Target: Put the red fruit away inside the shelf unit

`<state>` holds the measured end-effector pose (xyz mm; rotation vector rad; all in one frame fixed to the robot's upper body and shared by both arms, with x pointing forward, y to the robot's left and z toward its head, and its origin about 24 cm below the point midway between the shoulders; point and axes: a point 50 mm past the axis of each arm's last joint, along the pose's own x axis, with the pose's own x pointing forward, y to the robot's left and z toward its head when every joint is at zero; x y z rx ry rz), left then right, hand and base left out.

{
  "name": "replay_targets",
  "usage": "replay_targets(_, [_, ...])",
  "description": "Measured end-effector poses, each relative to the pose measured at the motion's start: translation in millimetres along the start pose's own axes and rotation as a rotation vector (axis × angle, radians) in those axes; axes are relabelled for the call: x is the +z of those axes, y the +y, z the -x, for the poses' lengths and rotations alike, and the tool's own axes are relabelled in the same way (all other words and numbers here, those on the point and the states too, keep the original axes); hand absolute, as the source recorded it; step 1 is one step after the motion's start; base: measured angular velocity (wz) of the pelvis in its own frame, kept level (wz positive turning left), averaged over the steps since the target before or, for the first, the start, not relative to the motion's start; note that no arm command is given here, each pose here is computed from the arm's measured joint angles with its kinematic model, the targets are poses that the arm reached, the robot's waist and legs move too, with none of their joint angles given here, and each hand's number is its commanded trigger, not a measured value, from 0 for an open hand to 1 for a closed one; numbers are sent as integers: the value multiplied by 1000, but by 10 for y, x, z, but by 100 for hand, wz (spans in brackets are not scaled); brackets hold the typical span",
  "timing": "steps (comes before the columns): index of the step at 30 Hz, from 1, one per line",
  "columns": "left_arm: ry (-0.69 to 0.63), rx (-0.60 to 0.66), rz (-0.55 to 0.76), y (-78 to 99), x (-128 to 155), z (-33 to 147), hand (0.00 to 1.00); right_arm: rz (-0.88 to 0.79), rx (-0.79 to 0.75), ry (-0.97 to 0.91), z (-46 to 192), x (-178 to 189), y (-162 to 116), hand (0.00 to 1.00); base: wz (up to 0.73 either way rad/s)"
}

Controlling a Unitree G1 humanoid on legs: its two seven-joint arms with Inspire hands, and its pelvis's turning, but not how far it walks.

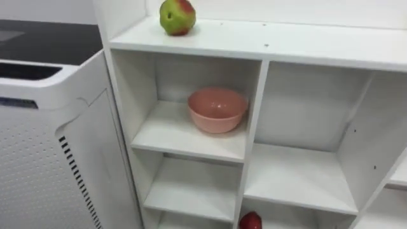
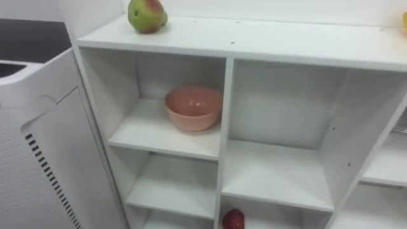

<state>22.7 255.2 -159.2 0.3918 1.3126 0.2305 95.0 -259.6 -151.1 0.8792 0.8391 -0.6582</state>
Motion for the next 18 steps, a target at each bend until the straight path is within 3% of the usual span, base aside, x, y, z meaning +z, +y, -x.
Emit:
replay_targets(12, [24,19,-20,-112,-55,24,0,274,-139,246,229,-541,-461,0,-3])
replay_targets(18, [54,17,-67,-131,-102,32,0,538,-184,345,305,-605,-604,0,-3])
